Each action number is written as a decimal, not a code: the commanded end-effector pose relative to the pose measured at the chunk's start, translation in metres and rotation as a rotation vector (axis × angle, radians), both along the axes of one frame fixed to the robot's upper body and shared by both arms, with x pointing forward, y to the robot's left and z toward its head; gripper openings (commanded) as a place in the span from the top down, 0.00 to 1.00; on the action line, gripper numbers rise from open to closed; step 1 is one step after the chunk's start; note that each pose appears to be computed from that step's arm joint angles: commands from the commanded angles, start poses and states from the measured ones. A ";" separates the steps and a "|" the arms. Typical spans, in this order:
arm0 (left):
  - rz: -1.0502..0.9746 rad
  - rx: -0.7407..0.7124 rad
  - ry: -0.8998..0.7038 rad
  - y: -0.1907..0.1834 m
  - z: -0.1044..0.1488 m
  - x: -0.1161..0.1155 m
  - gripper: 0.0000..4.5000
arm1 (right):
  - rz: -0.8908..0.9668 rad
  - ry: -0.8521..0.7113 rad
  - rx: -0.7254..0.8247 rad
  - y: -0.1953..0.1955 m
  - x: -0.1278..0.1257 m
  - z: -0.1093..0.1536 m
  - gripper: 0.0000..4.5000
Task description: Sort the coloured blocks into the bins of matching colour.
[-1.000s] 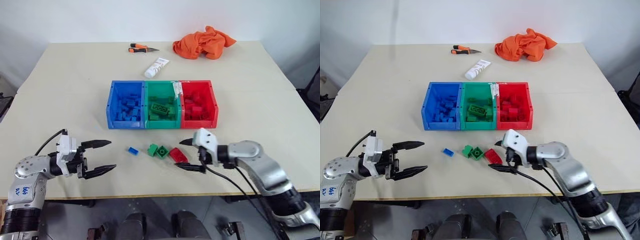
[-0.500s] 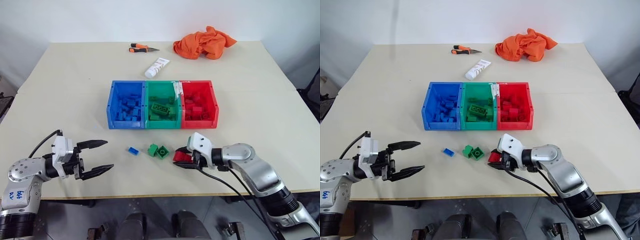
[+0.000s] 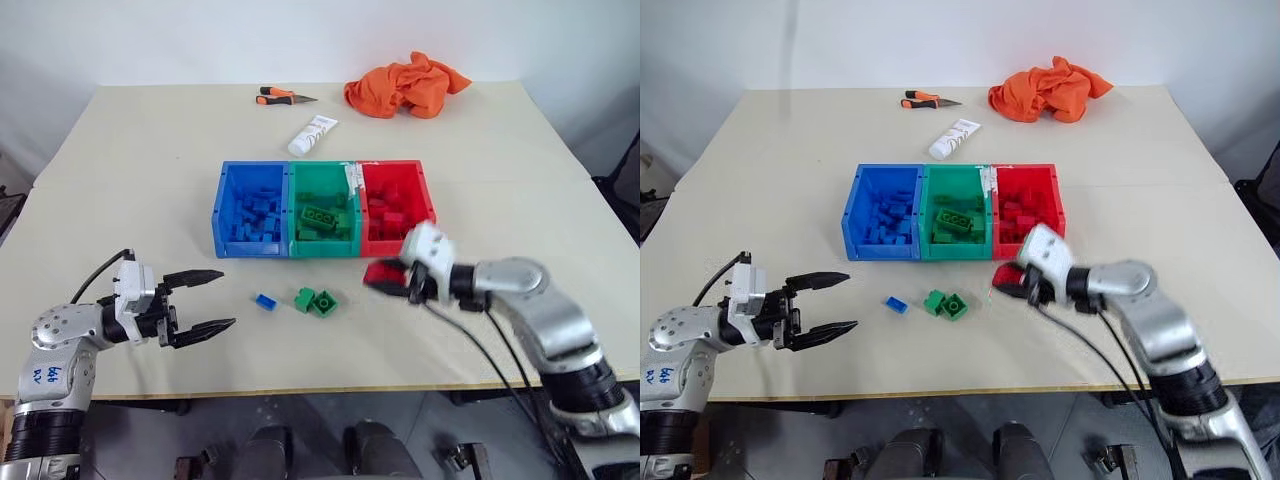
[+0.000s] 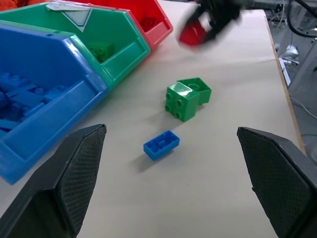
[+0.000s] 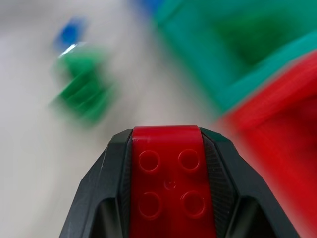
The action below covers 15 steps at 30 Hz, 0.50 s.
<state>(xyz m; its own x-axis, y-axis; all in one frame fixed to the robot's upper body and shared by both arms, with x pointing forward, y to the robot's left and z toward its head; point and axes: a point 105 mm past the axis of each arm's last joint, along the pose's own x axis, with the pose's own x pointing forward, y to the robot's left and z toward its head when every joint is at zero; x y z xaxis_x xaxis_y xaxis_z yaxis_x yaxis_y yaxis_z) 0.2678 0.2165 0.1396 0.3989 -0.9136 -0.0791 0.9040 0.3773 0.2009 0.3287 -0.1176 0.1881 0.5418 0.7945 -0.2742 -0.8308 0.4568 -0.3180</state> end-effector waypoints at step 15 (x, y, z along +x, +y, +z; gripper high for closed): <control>-0.024 -0.018 -0.048 -0.007 0.002 0.003 0.00 | -0.087 -0.194 0.000 -0.026 0.069 0.053 0.09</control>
<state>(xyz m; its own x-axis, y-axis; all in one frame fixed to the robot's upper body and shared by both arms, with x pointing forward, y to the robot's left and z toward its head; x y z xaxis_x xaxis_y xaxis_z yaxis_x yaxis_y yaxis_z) 0.2730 0.2102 0.1379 0.3847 -0.9213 -0.0568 0.9059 0.3651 0.2147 0.4021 -0.1446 0.2247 0.6552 0.7289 -0.1986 -0.7281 0.5391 -0.4233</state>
